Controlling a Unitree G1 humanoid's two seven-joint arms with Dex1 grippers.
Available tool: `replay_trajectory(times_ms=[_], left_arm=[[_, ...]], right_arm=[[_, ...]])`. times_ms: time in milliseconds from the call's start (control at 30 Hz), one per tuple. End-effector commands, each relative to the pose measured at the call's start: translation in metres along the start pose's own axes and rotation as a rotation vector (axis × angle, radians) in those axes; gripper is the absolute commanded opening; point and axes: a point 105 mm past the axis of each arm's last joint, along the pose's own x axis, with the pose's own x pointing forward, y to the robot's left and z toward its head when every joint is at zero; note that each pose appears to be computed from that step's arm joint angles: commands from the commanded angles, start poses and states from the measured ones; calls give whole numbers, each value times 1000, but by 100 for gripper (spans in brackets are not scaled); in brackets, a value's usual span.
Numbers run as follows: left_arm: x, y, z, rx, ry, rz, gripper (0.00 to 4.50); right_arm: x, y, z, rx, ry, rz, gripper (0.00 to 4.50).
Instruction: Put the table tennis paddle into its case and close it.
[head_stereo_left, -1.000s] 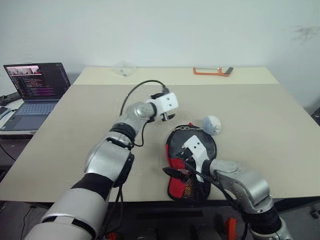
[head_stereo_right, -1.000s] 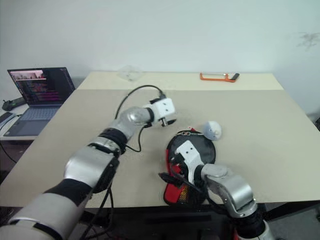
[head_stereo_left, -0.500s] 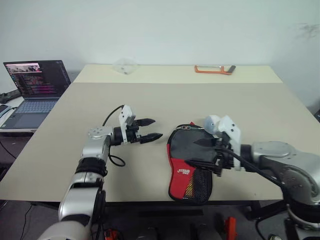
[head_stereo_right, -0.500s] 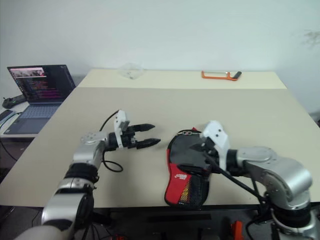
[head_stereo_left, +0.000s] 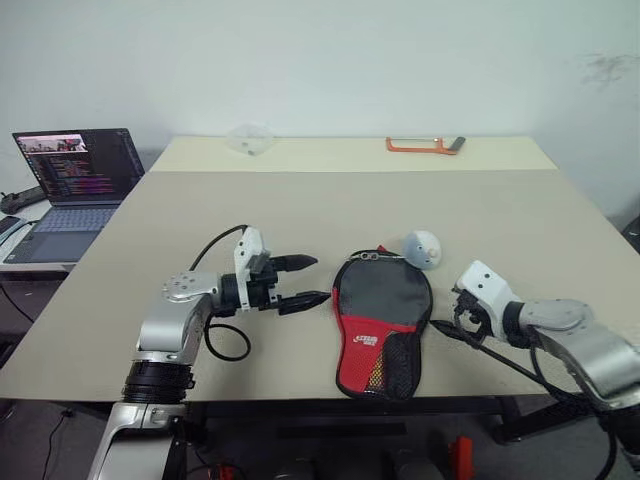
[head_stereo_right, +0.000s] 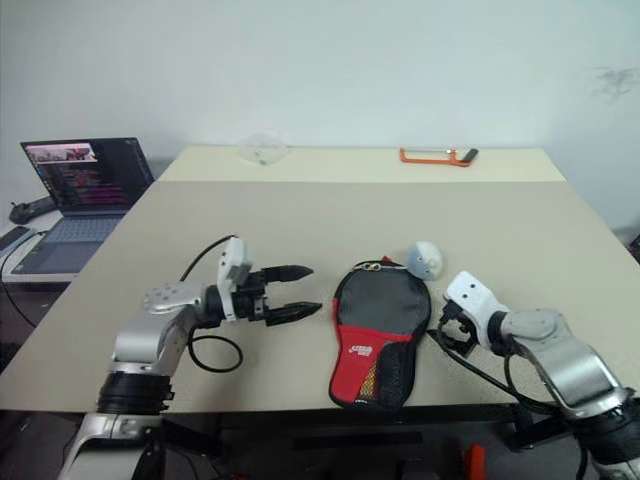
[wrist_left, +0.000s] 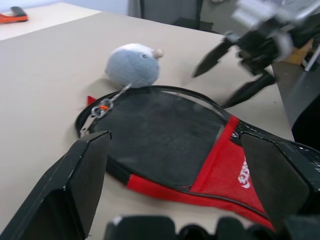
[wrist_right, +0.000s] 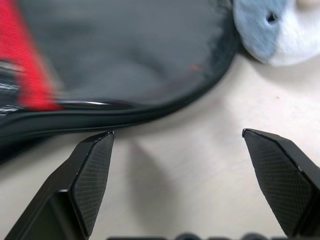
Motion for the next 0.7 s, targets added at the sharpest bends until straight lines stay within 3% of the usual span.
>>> replay_trajectory(times_ms=[33,267,700], left_arm=[[1,-3,7,40,-17,-6,446],[4,-5,-2,43,-6,-15,446],[16,-4,0,55,1,-51,446]], right_arm=[[6,-16,10,-74,-39,-85,450],[23,-21,19,-80,-87,-139,450],[23,-19,30,-70,-138,-140,450]])
